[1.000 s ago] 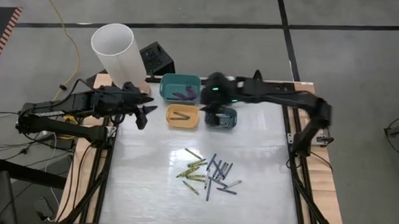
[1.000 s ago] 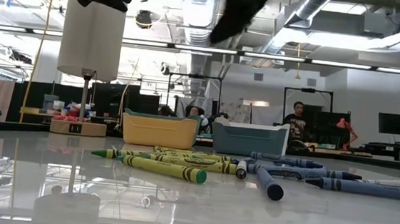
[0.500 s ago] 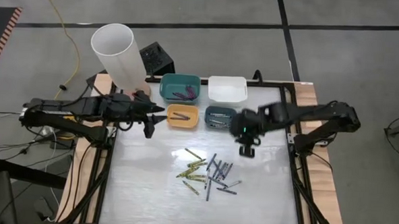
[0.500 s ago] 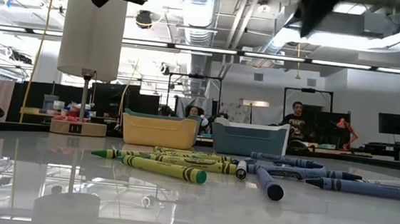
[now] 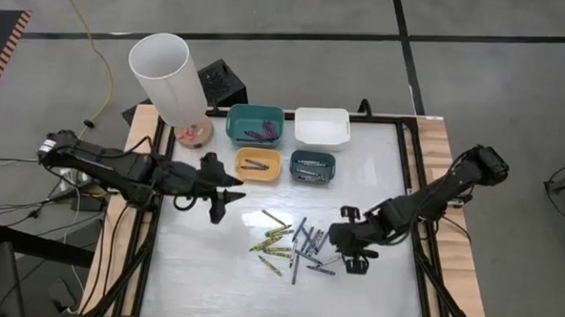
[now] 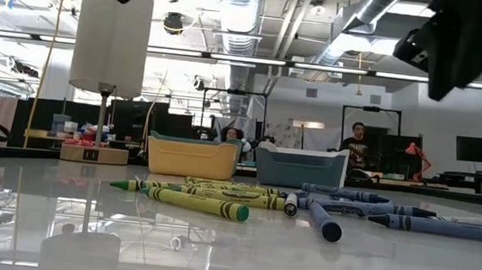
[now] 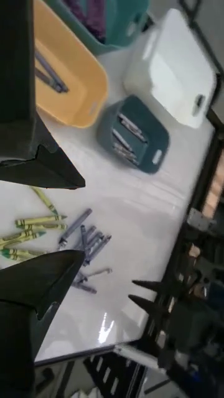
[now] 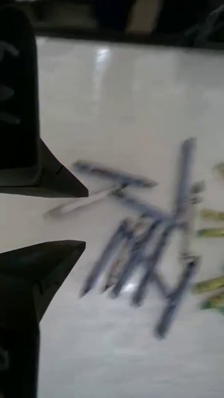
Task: Sort crayons
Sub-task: Put the black crayon into the blue bin
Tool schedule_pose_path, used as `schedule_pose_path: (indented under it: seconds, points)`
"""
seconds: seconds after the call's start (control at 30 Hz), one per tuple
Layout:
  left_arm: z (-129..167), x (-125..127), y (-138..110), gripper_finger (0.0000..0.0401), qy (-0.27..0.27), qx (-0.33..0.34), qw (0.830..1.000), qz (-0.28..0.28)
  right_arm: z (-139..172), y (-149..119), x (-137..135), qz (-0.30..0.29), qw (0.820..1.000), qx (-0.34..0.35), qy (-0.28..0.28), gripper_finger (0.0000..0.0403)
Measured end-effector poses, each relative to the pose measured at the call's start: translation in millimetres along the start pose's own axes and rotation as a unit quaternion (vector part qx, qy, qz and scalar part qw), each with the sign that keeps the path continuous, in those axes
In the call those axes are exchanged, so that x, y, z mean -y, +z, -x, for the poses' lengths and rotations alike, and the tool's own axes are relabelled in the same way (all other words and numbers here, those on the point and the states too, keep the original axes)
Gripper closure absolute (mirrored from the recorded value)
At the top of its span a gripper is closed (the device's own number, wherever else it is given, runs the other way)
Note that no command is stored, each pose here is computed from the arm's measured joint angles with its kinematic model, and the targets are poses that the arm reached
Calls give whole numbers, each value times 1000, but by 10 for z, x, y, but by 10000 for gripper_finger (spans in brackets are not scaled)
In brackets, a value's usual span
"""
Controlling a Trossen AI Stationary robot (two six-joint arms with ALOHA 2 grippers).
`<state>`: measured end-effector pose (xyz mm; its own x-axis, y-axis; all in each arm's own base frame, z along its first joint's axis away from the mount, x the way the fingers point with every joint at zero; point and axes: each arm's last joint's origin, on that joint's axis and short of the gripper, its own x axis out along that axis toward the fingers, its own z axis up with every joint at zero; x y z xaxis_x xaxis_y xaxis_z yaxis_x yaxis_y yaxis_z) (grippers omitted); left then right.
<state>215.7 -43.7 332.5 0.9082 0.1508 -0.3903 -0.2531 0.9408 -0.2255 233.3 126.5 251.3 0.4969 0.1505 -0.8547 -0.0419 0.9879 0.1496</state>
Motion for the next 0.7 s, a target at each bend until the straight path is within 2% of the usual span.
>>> schedule_pose_path:
  seconds: [0.2,0.33,0.53,0.7]
  points:
    - [196,134,5,241,-31,30,997,-57,-128,26,-89,-36,998,46,4,287]
    - [295,158,-32,241,-53,17,996,-70,-327,31,-151,-28,999,35,2,287]
    - [428,218,-53,241,-89,19,992,-87,-615,-59,-223,-22,1000,-16,-5,287]
    - [520,233,-55,241,-95,29,991,-93,-766,-144,-278,-23,999,-44,-17,287]
